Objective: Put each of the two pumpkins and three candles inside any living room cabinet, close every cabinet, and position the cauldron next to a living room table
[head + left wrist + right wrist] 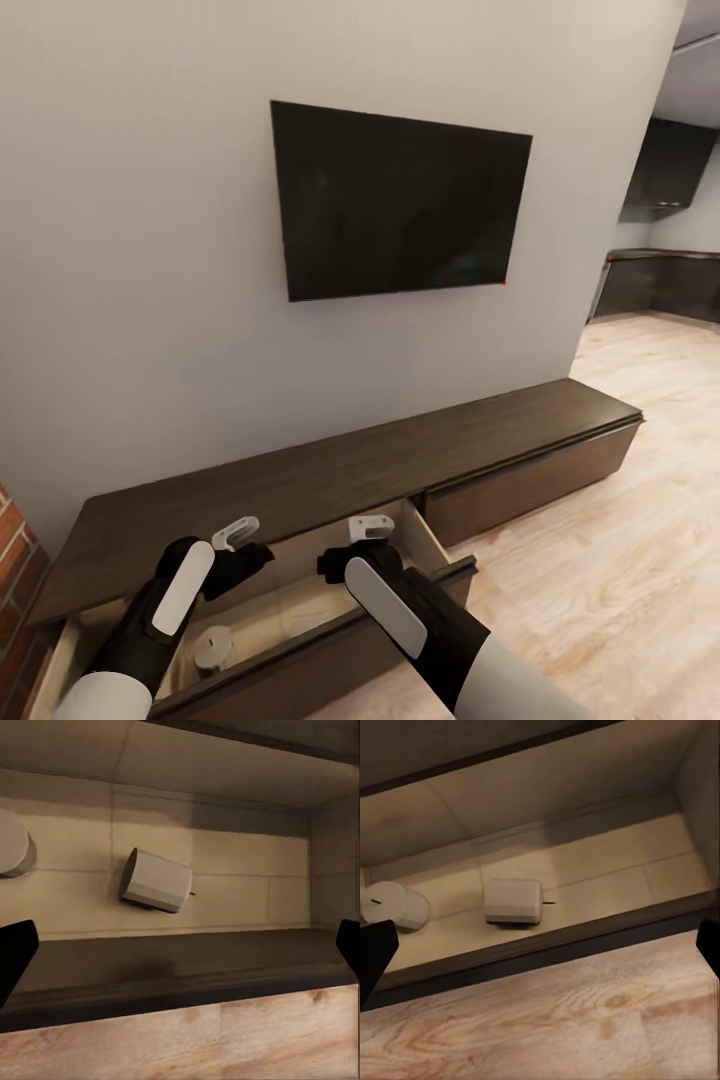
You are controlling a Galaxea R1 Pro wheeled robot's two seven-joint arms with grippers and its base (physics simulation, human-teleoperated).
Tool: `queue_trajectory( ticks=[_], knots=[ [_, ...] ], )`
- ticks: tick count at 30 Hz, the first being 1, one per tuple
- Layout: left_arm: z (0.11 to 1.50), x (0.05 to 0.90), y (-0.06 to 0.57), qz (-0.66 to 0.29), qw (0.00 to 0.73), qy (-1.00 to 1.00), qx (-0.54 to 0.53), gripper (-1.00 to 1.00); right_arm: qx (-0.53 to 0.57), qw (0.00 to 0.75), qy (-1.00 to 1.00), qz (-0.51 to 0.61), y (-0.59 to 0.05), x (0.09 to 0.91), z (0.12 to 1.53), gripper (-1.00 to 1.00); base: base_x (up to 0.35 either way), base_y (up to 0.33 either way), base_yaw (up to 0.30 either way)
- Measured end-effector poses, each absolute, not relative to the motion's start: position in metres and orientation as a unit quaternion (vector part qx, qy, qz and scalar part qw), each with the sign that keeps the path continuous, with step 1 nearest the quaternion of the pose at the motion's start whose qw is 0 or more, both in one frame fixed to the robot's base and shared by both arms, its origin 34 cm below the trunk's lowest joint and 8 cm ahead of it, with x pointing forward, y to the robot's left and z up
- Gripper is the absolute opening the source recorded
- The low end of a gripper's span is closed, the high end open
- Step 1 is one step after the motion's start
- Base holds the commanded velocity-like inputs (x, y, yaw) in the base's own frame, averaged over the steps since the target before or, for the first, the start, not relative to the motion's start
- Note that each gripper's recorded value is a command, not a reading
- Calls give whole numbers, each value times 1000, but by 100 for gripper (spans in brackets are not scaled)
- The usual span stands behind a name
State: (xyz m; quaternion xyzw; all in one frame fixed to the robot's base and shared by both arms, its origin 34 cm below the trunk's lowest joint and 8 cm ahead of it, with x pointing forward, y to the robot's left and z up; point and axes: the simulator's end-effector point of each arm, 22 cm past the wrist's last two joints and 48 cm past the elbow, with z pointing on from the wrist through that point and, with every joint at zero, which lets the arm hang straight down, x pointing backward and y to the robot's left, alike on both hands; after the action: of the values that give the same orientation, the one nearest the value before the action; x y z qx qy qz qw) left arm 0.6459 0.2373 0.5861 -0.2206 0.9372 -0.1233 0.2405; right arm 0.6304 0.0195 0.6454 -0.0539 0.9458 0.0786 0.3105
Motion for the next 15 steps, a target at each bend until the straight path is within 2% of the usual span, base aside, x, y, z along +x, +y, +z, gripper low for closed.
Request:
queue_trajectory(
  ticks=[15],
  knots=[
    [623, 652, 240, -122, 248, 936, -220, 100, -47, 312, 945, 82, 19, 635, 682, 100, 0, 0, -248]
  ],
)
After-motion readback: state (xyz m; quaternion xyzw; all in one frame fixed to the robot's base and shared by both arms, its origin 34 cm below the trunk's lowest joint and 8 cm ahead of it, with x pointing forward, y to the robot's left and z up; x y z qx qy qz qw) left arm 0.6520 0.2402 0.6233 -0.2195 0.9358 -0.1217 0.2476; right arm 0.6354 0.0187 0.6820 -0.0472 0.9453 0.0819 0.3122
